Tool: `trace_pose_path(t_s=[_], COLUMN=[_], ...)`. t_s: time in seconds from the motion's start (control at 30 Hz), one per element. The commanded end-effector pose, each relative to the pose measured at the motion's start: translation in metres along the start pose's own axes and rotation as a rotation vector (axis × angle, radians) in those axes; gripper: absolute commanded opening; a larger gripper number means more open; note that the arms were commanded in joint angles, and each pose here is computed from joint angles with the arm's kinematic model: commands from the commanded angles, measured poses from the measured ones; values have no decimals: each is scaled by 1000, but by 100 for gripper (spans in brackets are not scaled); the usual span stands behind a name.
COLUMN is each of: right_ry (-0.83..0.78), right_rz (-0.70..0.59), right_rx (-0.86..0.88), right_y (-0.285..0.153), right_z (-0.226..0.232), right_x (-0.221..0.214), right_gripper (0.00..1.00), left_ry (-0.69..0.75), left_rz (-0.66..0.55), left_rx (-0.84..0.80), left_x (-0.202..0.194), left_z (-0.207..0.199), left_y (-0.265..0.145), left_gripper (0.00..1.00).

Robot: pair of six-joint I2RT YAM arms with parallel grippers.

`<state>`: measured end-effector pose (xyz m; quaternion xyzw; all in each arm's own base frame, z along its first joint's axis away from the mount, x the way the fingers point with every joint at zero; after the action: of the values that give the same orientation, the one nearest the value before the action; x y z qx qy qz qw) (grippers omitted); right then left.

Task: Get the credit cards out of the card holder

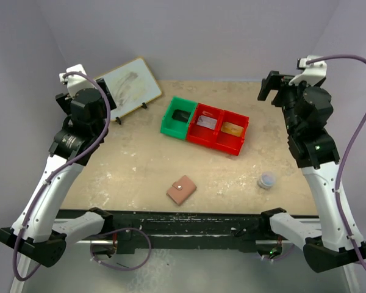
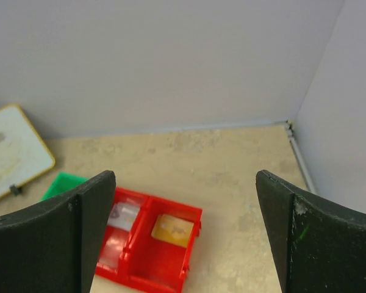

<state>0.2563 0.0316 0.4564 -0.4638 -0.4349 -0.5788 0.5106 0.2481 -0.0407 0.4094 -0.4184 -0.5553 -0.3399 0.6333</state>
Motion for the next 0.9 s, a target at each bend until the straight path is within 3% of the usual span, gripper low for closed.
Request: trace_pose_path(t_s=[0.0,0.23,0.53,0.7,0.87], right_ry=[55,157,334,408,529], right_rz=[47,282,651,843,916], right_rx=[134,379,604,676,667], right_y=[-14,-35,-75,-97,-112], right_z=[2,4,24,46,59], right_x=[-24,-112,-222,-264,-295], right_gripper=[100,98,94,90,78], left_ry=[-63,-110,-240,-183,-153], left_rz=[21,202,489,619,735], left_rx=[-9,-146,-450,-517,-635], left_x=[-19,-96,-202,-237,-269], left_z=[13,20,-17,-35,-58], left_y=[3,5,-19,-42,-61], left_gripper=[83,92,93,91,81])
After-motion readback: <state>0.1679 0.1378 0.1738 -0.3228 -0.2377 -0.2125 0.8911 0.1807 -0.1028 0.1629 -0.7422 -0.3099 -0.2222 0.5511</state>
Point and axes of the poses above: each gripper's point midway between its finger pads, its own y axis out along the fingers, its own z axis along the line the jaws close on, x = y × z, the point moved 8 cm from there along -y, back along the fingers, and after that the axes turned 8 degrees about y, right-handed, at the moved point
